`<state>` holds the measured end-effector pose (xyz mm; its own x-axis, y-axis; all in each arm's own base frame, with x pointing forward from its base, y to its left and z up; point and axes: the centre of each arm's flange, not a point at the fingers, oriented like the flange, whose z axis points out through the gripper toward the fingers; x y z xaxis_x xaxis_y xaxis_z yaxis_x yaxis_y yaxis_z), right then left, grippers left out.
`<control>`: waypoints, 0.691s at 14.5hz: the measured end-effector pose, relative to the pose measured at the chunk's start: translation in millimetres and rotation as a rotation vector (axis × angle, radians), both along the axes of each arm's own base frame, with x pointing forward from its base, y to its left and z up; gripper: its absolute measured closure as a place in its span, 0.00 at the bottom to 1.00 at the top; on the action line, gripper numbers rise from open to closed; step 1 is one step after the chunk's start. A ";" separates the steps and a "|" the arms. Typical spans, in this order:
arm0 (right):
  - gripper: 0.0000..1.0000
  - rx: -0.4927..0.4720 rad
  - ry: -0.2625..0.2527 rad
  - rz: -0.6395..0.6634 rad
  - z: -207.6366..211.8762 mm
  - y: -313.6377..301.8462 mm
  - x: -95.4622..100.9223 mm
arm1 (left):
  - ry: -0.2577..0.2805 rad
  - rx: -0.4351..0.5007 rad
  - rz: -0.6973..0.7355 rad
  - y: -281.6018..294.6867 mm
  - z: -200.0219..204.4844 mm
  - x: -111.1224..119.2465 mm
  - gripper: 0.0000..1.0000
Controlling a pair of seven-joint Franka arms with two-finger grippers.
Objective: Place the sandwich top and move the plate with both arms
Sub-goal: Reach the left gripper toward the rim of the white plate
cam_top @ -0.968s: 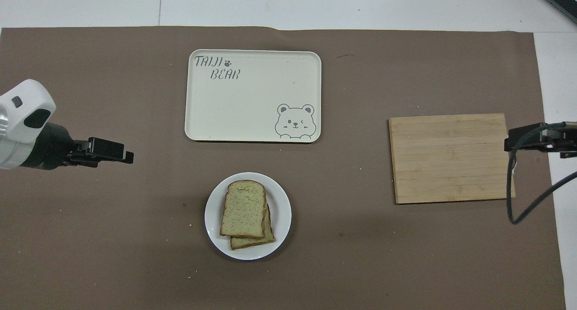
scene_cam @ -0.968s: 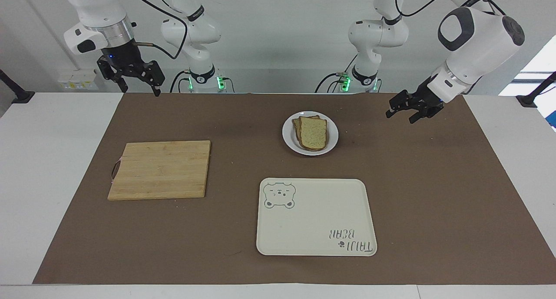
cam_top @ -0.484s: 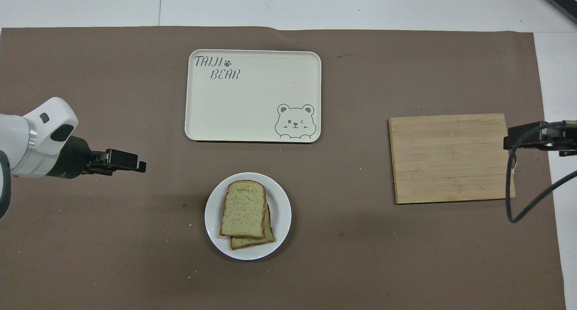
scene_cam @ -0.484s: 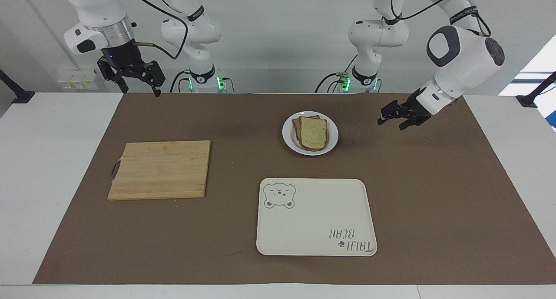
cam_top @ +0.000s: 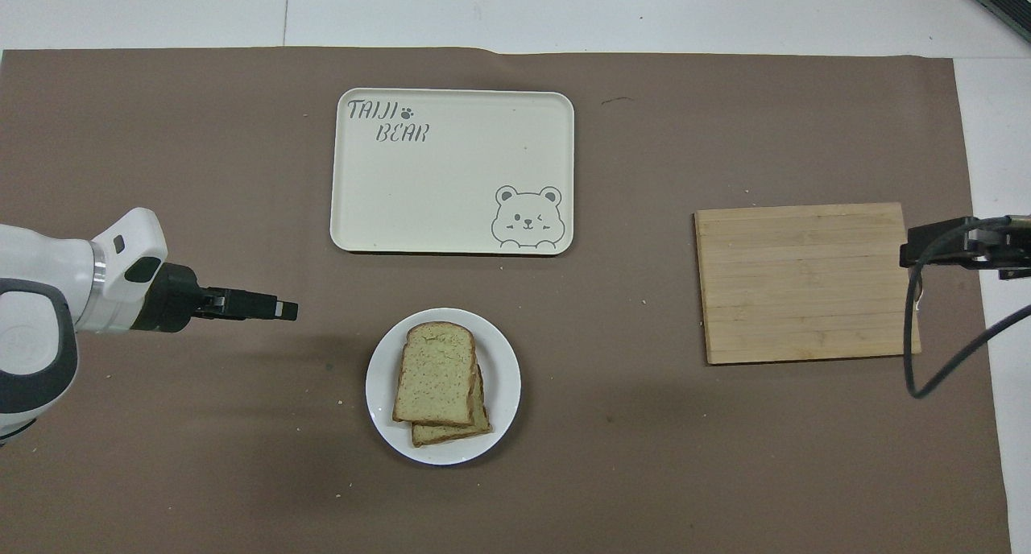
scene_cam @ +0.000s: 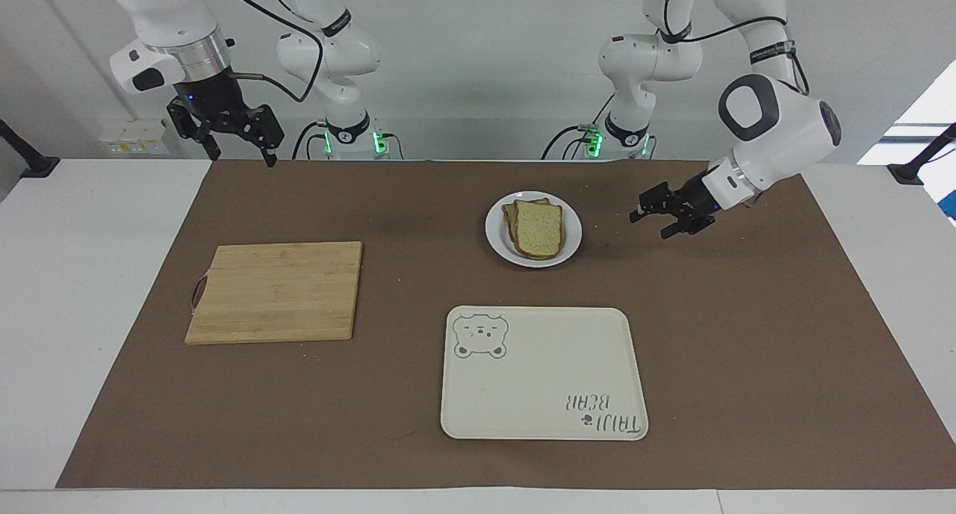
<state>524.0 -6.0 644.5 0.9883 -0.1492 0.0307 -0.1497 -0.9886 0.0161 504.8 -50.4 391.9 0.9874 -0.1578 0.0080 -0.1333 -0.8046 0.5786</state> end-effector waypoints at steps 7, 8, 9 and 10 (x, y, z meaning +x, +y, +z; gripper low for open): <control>0.00 0.000 0.000 0.000 0.0 0.0 0.0 | 0.027 -0.188 -0.017 -9.4 -85.5 -23.4 0.00; 0.00 0.000 0.000 0.000 0.0 0.0 0.0 | 0.028 -0.218 -0.014 -11.8 -93.6 -30.6 0.00; 0.00 0.000 0.000 0.000 0.0 0.0 0.0 | 0.030 -0.246 -0.016 -15.4 -103.5 -40.0 0.00; 0.00 0.000 0.000 0.000 0.0 0.0 0.0 | 0.035 -0.271 -0.019 -20.1 -112.7 -49.4 0.00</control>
